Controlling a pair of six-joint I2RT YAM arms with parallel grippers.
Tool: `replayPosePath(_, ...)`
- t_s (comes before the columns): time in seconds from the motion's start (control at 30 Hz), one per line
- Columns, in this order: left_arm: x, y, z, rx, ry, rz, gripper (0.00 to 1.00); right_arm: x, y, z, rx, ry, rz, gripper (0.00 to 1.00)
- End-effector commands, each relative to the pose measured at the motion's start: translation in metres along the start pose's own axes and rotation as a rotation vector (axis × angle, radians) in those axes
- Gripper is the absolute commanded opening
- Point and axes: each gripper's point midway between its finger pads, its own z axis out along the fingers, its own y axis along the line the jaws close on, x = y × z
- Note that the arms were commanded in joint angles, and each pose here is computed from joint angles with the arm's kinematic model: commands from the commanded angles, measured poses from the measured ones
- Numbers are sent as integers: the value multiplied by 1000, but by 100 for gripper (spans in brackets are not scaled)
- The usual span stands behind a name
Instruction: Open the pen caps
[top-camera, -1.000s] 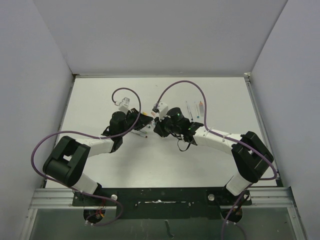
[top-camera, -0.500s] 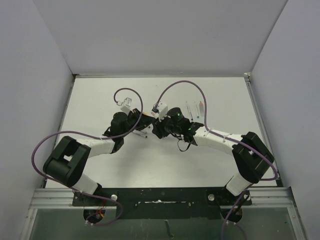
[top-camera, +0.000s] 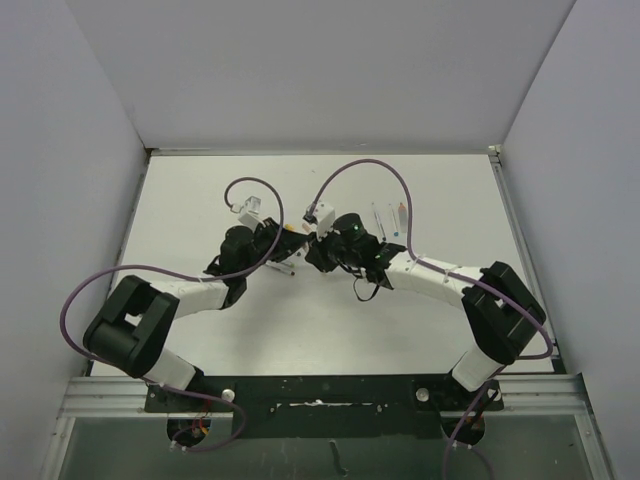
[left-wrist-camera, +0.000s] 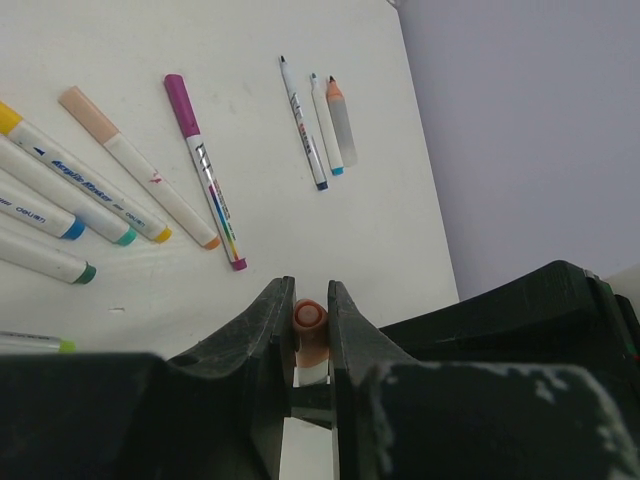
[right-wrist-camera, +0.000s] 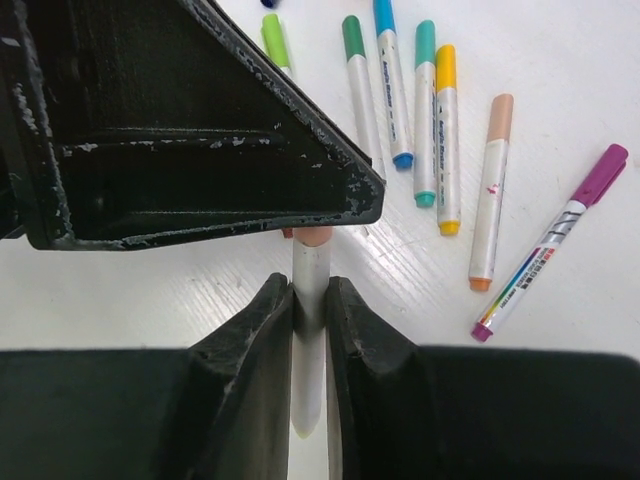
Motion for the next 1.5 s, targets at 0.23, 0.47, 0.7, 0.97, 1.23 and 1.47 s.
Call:
replayPosePath(0.23,-134,-1,-37,-72,-350,36,0,22,4,-23,9,4,17,0)
replayPosePath(0.47,-167,16,-53,-101,-400,4,0,23,-3,-32,39,13,11,0)
replayPosePath(0.7,-171,49,-62,-224,-339,3,0,7,-55,-43,242,27,45,0)
replayPosePath(0.97,-157,101,-70,-423,-223,56,0,-11,-135,-53,441,38,155,0)
replayPosePath(1.23,-143,144,-65,-559,-127,70,0,-11,-162,-43,481,52,182,0)
replayPosePath(1.47,-131,172,-61,-615,-83,58,0,-9,-170,-33,473,42,194,0)
